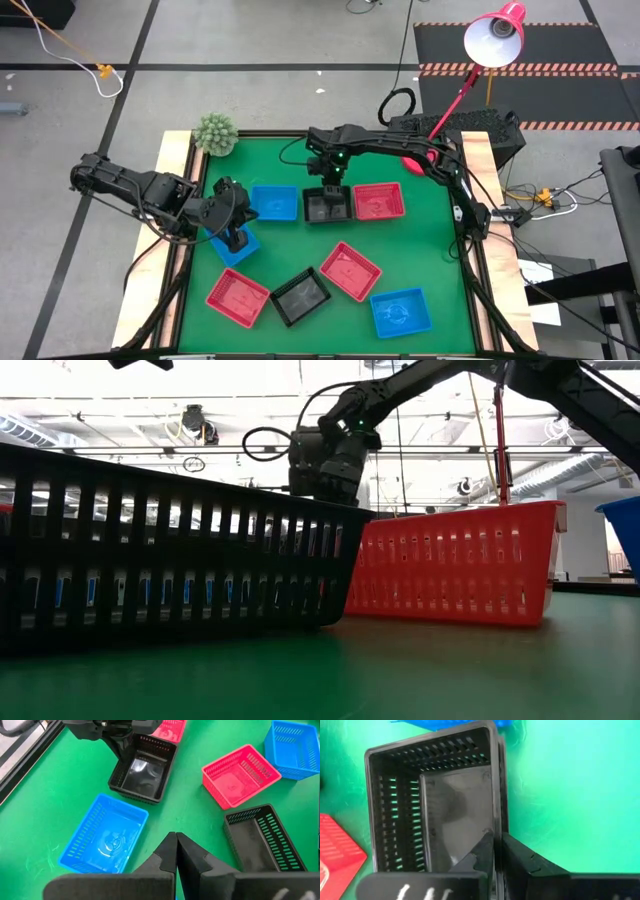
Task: Stack baskets by color
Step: Stack the middle black bin on the top black bin, then stack the middle blue bin on the top blue bin
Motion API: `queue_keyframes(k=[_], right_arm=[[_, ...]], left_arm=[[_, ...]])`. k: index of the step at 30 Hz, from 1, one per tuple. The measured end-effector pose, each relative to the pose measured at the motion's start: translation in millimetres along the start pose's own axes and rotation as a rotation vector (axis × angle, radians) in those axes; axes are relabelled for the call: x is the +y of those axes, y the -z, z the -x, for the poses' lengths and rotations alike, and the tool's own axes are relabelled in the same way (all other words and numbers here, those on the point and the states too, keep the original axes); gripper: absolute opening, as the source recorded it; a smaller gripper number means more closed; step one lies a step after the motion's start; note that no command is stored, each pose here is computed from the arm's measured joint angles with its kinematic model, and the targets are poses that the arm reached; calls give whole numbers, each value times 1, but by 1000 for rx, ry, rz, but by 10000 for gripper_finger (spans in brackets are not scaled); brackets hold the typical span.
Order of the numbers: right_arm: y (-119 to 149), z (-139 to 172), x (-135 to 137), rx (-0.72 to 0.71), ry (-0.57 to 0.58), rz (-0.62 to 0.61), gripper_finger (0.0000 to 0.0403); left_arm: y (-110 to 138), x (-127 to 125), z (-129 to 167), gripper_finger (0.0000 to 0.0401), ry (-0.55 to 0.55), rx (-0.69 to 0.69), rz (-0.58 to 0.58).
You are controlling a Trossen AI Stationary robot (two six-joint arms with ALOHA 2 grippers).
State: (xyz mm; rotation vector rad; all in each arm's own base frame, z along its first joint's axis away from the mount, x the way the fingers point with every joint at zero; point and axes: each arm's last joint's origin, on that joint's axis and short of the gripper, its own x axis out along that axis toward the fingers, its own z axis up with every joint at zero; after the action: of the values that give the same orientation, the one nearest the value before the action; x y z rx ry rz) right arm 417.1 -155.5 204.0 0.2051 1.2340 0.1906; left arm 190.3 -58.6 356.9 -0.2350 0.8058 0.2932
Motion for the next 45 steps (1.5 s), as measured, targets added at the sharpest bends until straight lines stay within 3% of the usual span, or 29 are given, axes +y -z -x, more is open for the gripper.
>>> queue_keyframes(k=[8,16,24,34,38,45], right_arm=[[0,0,0,-3,1,2,42],[0,2,0,0,1,-100,133],[-1,30,11,-57,15,-209,198],[3,92,33,-189,175,-380,206],[10,119,46,-241,178,-440,206],[25,141,68,-187,271,-478,206]], left_arm=[[0,0,0,5,0,0,0],[0,0,0,5,0,0,-1],[0,0,0,5,0,0,-7],[0,0,0,5,-1,0,-7],[0,0,0,5,-1,1,-7],[0,0,0,5,-1,1,20]])
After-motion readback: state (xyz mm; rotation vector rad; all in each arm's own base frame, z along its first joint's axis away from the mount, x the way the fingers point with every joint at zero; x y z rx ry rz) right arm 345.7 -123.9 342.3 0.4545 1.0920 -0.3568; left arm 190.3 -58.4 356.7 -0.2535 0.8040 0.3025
